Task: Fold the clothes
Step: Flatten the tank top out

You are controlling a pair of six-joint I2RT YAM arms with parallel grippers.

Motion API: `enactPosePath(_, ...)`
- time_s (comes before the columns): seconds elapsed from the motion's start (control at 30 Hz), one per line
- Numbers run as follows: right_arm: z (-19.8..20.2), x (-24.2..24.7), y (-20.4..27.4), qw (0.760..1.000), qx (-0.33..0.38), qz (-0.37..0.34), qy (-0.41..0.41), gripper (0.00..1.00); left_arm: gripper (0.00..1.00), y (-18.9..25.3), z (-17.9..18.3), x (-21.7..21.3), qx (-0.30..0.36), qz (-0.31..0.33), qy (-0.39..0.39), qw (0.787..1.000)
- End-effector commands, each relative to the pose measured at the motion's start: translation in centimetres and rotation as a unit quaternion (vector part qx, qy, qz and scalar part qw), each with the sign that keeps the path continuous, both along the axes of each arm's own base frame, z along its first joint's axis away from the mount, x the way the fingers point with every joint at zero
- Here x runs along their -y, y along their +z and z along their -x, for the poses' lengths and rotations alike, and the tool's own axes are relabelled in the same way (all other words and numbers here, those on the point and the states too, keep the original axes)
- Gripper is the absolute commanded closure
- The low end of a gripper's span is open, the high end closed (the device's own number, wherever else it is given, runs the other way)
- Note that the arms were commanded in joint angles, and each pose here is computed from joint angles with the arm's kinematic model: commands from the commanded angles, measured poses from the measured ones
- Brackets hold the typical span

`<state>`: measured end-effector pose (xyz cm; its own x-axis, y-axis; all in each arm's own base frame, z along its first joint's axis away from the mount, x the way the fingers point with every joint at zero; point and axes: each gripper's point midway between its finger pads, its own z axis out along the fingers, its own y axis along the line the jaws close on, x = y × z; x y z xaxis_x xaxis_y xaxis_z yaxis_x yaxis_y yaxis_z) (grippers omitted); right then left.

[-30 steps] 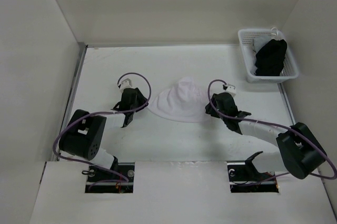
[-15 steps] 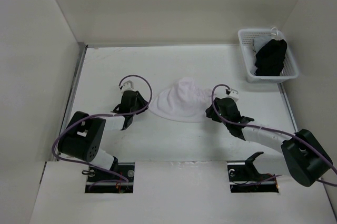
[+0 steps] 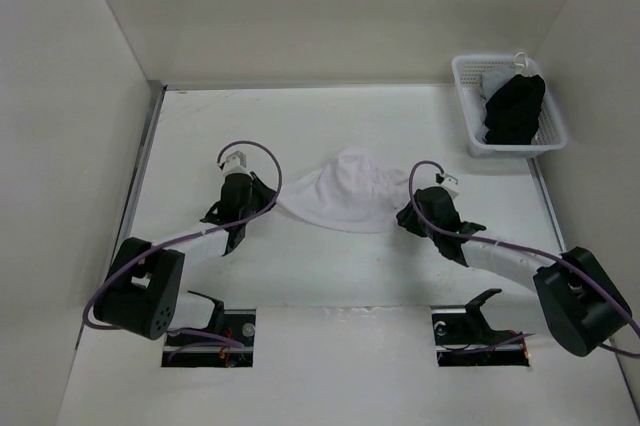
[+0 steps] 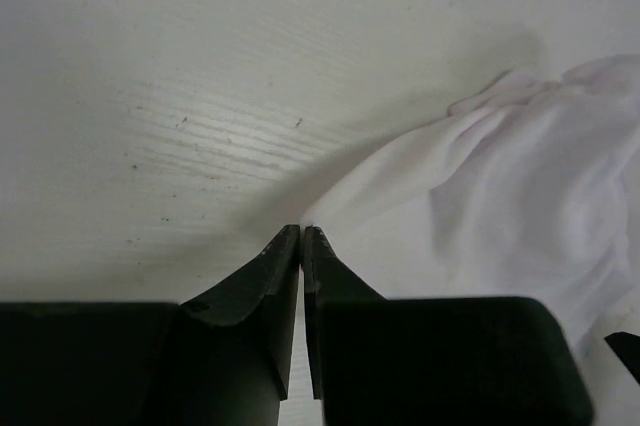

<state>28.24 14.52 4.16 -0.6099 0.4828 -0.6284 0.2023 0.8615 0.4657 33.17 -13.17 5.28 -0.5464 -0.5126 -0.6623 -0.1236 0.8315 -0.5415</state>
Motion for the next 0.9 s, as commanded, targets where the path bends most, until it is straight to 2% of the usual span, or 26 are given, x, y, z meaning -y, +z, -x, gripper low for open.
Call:
enactPosePath(0.0,0.3,-0.6,-0.1,1.000,-0.016,-0.004,0.001,0.60,0.95,2.0,-0.4,0.2,0.022,0.013,0.002,1.000)
enactPosePath(0.3,1.4,-3.7,-1.5,0.998,-0.048,0.000,0.033,0.59,0.95,0.3,0.3,-0.4,-0.002,0.019,0.015,1.000)
enactPosePath(0.5,1.2,-3.1,-1.3,0.999,-0.042,0.007,0.004,0.65,0.95,0.2,0.2,-0.2,0.000,0.022,0.010,1.000)
enactPosePath(0.67,1.6,-2.1,-0.7,0.999,-0.035,0.003,-0.019,0.54,0.94,0.8,0.2,-0.2,0.009,0.023,0.009,1.000)
enactPosePath(0.87,1.8,-1.2,-0.6,0.999,-0.034,0.014,-0.039,0.54,0.94,1.6,0.2,-0.1,0.017,0.030,0.009,0.999)
